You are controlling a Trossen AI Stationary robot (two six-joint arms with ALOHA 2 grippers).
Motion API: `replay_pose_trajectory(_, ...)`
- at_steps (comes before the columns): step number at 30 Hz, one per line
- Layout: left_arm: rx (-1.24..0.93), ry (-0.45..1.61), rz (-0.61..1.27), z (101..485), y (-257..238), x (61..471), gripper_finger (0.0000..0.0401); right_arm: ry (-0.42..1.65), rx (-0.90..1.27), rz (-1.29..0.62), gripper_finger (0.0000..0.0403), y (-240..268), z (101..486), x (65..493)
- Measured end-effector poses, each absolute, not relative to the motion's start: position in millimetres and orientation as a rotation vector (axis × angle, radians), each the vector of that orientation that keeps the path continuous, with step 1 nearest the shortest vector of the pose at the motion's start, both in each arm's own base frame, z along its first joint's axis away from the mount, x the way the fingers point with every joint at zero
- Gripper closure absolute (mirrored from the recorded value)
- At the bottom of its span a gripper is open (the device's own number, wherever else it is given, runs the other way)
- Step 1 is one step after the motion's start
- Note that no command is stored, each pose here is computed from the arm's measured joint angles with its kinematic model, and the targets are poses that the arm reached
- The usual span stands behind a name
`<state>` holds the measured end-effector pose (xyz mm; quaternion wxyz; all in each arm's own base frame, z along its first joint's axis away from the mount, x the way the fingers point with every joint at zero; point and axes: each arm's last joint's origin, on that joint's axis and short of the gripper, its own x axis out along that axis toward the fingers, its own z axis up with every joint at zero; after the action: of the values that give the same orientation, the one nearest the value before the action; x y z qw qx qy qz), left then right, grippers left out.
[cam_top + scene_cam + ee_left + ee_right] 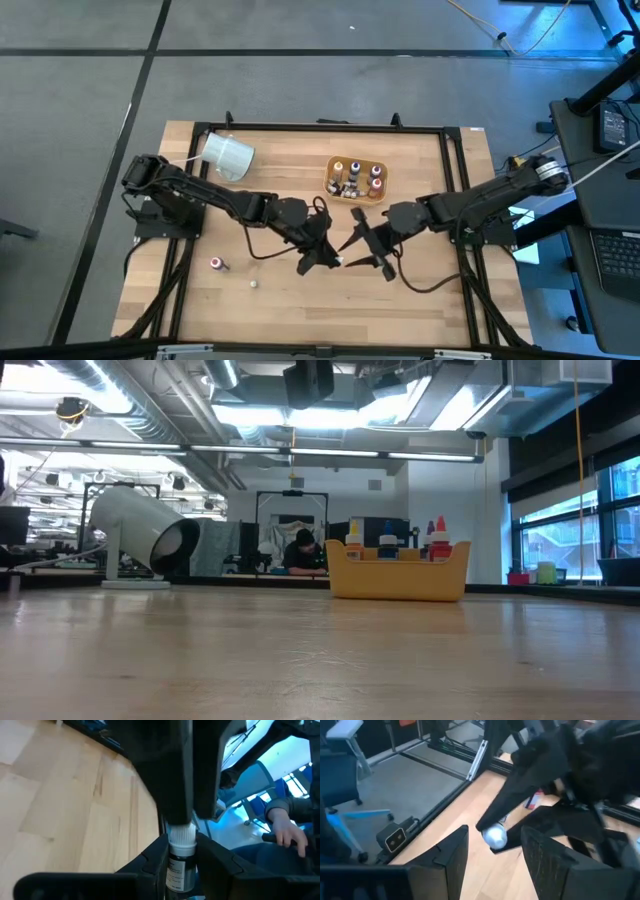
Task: Pick & Place food coloring
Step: Put the small green food coloring bottle into the yellow bin
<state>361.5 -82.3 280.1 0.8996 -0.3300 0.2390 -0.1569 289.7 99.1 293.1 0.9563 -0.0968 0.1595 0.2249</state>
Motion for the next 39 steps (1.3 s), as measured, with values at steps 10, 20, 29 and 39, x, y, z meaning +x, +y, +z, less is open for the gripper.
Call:
replay_pose_trajectory(10,-0.676,0.491,-0.321,280,-80,362,0.0315,0.326,-0.141,0.518,0.0219,95,285,300)
replay_pose_trajectory(20,-0.652,0.444,-0.344,283,-70,365,0.0315,0.315,-0.144,0.518,0.0244,95,286,301)
replay_pose_trajectory(29,-0.663,0.45,-0.363,284,-69,365,0.0315,0.317,-0.148,0.518,0.033,95,286,300)
replay_pose_trajectory(39,-0.647,0.447,-0.365,284,-69,365,0.0315,0.322,-0.151,0.503,0.0332,95,286,300)
